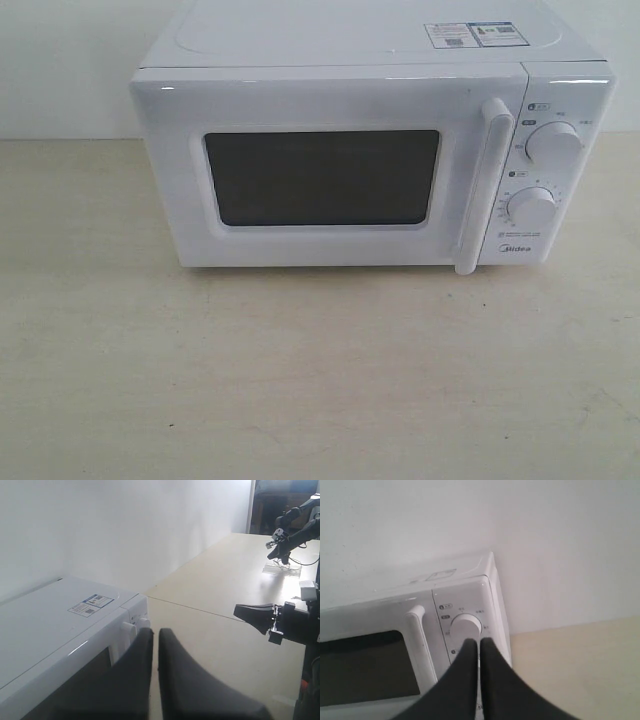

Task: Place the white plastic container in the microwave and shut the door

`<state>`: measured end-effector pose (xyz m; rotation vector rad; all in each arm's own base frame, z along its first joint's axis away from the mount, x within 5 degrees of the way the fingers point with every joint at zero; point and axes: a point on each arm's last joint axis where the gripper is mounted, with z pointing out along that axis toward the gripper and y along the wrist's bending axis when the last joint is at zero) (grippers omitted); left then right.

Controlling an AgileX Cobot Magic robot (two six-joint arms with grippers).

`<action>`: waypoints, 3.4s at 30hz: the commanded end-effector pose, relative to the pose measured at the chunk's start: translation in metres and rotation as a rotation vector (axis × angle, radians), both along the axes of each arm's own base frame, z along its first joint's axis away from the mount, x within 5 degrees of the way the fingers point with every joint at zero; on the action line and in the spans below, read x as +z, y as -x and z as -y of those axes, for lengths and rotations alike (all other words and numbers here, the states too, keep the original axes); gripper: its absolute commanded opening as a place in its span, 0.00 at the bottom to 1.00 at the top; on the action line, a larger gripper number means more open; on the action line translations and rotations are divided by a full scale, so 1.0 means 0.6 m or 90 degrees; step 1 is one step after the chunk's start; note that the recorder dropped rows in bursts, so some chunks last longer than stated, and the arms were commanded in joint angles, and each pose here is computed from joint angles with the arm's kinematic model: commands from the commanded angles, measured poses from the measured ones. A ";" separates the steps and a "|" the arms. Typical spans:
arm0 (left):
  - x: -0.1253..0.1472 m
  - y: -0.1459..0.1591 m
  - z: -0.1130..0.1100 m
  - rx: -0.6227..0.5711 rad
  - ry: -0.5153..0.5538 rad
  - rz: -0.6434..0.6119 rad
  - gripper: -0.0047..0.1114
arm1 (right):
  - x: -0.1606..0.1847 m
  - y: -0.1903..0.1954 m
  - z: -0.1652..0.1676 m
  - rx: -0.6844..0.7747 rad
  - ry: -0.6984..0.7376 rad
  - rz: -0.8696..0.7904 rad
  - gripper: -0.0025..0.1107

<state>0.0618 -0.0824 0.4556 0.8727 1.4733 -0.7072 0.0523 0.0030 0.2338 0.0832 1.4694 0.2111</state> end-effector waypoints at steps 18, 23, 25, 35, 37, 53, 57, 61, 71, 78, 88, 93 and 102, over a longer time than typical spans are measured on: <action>-0.001 0.002 0.000 -0.002 0.002 -0.003 0.08 | -0.047 -0.007 -0.001 -0.003 0.113 -0.053 0.02; -0.001 0.002 0.000 -0.002 0.002 -0.003 0.08 | -0.070 -0.005 -0.007 0.027 0.116 -0.148 0.02; -0.001 0.002 0.000 -0.002 0.002 -0.003 0.08 | -0.076 -0.003 -0.007 0.034 0.132 -0.173 0.02; -0.001 0.002 0.000 -0.002 0.002 -0.003 0.08 | -0.085 -0.001 -0.008 0.041 0.135 -0.213 0.02; -0.001 0.002 0.000 -0.002 0.002 -0.003 0.08 | -0.085 -0.001 -0.008 0.040 0.131 -0.213 0.02; -0.001 0.002 0.000 -0.002 0.002 -0.003 0.08 | -0.085 -0.001 -0.008 0.041 0.126 -0.214 0.02; -0.001 0.002 0.000 -0.002 0.002 -0.003 0.08 | -0.085 -0.001 -0.008 0.041 0.126 -0.214 0.02; -0.001 0.002 0.000 -0.002 0.002 -0.003 0.08 | -0.085 -0.001 -0.008 0.041 0.126 -0.214 0.02; -0.004 0.002 -0.003 0.008 -0.021 0.009 0.08 | -0.085 -0.001 -0.008 0.041 0.125 -0.214 0.02; -0.038 0.079 -0.083 0.225 -0.093 0.071 0.08 | -0.085 -0.001 -0.008 0.041 0.125 -0.214 0.02; -0.154 0.133 -0.117 0.337 -0.035 0.094 0.08 | -0.085 -0.001 -0.008 0.041 0.126 -0.214 0.02; -0.208 0.109 -0.111 0.358 -0.041 0.039 0.08 | -0.085 -0.001 -0.008 0.041 0.124 -0.214 0.02; -0.269 0.081 -0.110 0.440 -0.010 0.008 0.08 | -0.085 -0.001 -0.008 0.041 0.124 -0.214 0.02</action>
